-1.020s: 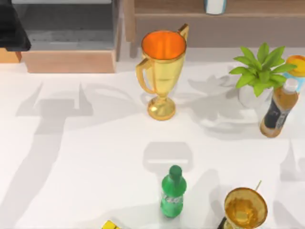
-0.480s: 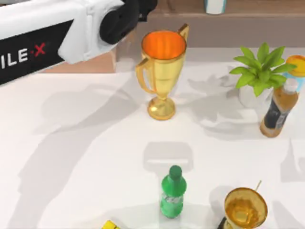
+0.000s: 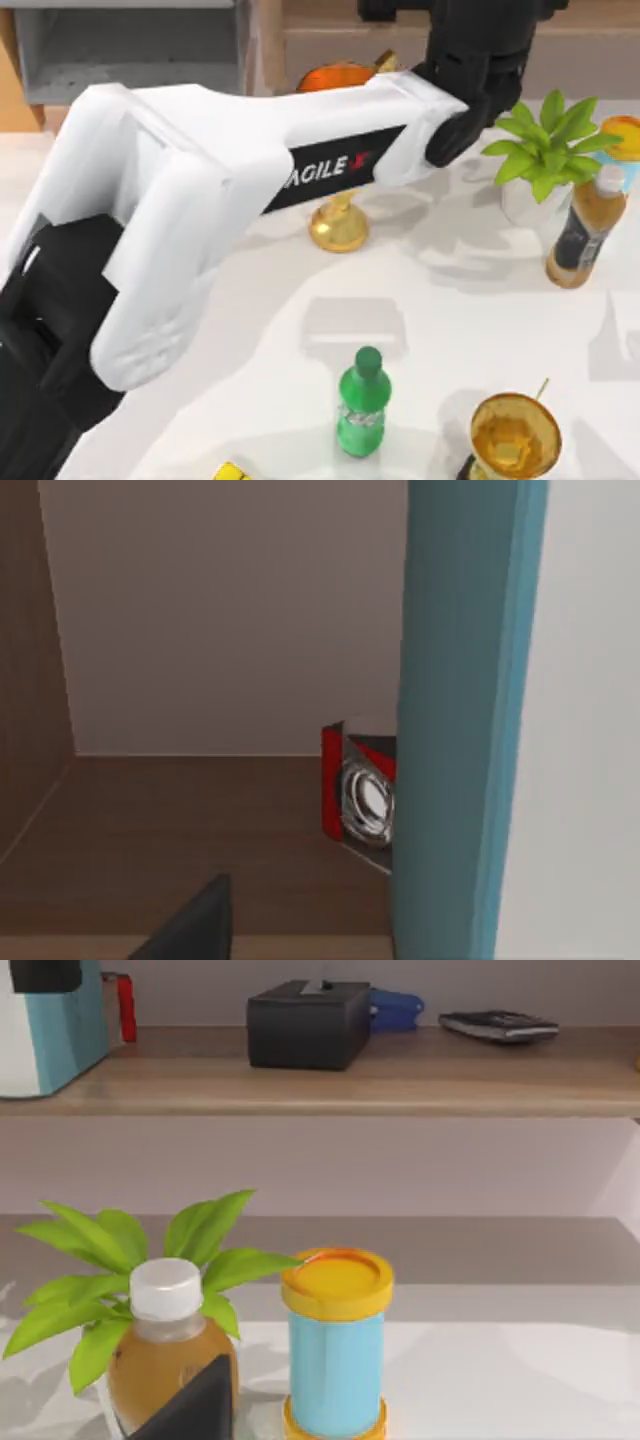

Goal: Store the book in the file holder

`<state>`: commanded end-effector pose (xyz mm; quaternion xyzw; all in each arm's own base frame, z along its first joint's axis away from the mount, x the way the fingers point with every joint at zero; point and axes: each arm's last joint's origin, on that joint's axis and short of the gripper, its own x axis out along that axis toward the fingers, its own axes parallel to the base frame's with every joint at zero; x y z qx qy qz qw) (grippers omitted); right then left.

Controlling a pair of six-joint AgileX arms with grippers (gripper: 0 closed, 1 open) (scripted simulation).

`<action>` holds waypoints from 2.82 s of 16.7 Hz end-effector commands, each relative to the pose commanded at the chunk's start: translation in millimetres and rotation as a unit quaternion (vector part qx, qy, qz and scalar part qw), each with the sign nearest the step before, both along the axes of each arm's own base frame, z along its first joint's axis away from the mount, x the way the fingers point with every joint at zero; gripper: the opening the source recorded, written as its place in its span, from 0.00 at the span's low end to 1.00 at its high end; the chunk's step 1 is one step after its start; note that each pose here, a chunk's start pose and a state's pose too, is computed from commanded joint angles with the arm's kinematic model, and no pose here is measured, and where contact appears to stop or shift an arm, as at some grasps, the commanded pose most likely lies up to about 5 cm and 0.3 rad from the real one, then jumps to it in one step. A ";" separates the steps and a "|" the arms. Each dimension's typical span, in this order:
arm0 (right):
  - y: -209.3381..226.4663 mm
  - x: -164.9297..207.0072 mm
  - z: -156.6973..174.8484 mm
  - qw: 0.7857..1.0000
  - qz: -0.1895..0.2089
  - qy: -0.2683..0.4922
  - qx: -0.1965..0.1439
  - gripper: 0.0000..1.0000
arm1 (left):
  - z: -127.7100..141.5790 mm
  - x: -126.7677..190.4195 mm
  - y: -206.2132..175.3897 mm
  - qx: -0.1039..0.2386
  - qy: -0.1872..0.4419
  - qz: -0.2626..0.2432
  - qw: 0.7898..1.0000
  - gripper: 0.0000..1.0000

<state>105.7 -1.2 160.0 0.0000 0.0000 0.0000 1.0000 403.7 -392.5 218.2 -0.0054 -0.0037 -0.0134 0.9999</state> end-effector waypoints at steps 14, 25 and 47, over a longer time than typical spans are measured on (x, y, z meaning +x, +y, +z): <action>0.0 0.0 0.0 1.000 0.000 0.000 0.000 1.00 | -14.2 16.5 -11.2 -0.001 -0.002 0.005 1.000 1.00; 0.0 0.0 0.0 1.000 0.000 0.000 0.000 1.00 | -14.1 21.9 -11.4 -0.001 -0.002 0.005 1.000 0.62; 0.0 0.0 0.0 1.000 0.000 0.000 0.000 1.00 | 0.7 20.1 -13.1 -0.001 -0.002 0.003 1.000 0.00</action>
